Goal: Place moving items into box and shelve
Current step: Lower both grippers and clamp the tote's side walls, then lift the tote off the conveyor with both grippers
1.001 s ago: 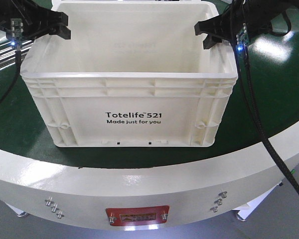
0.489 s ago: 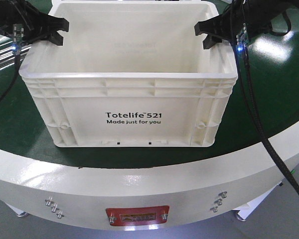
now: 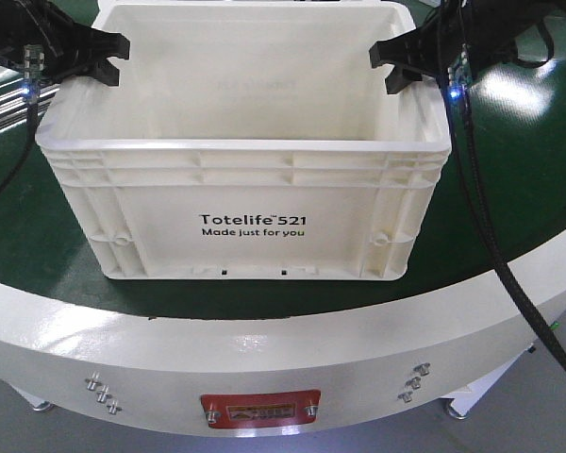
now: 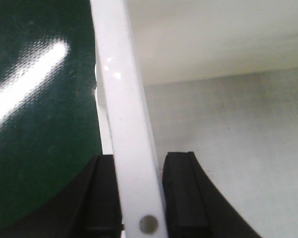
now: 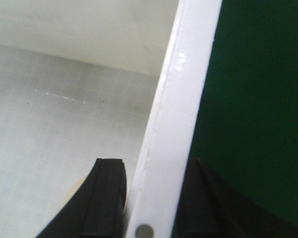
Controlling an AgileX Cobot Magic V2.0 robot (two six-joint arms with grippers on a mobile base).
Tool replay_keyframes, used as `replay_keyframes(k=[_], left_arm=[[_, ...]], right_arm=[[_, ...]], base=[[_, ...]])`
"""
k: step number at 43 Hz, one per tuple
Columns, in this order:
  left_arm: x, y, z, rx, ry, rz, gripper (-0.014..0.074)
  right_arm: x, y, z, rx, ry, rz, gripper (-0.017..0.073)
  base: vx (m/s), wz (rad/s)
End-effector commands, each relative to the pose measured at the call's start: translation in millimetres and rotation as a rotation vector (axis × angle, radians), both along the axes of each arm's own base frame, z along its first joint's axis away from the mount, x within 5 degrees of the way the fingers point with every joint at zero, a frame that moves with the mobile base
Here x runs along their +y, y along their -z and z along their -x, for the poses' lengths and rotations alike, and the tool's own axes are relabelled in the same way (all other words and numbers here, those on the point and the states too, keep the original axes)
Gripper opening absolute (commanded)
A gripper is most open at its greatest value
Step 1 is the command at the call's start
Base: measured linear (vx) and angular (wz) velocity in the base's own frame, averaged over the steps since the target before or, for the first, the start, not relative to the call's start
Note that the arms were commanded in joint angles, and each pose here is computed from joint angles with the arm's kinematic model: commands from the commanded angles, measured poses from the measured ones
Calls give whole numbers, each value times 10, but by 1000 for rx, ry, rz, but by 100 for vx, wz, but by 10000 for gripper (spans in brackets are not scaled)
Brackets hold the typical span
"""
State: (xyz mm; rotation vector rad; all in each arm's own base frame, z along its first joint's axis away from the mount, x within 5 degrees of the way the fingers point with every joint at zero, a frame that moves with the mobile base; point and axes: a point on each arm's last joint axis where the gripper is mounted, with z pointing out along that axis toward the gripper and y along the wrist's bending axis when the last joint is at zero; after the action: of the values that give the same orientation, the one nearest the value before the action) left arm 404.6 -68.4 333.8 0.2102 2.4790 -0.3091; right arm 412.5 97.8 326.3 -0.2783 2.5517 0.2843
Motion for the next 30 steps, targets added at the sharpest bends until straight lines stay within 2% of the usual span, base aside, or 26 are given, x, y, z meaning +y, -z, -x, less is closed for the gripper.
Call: replay_keyframes(k=[1,20,21,30], left_arm=[[-51,-497,180,-156,3,83,-6],[-22,-815,444,-214,14,92,-6],[-5,-979,625,-230,27,92,-6],[-3,-1024,726,-191,48,85,-6]], right_arm=[[-10,-595,210,-189,-10,-67,-4],[-55,-906,461,-241,-16,-83,-4],[-81,-1068,628,-257,-23,-92,-4],[-91,-1139,739,-240,-27,-104,-4]], base=[[0,0],[0,0],[0,0],[0,0]])
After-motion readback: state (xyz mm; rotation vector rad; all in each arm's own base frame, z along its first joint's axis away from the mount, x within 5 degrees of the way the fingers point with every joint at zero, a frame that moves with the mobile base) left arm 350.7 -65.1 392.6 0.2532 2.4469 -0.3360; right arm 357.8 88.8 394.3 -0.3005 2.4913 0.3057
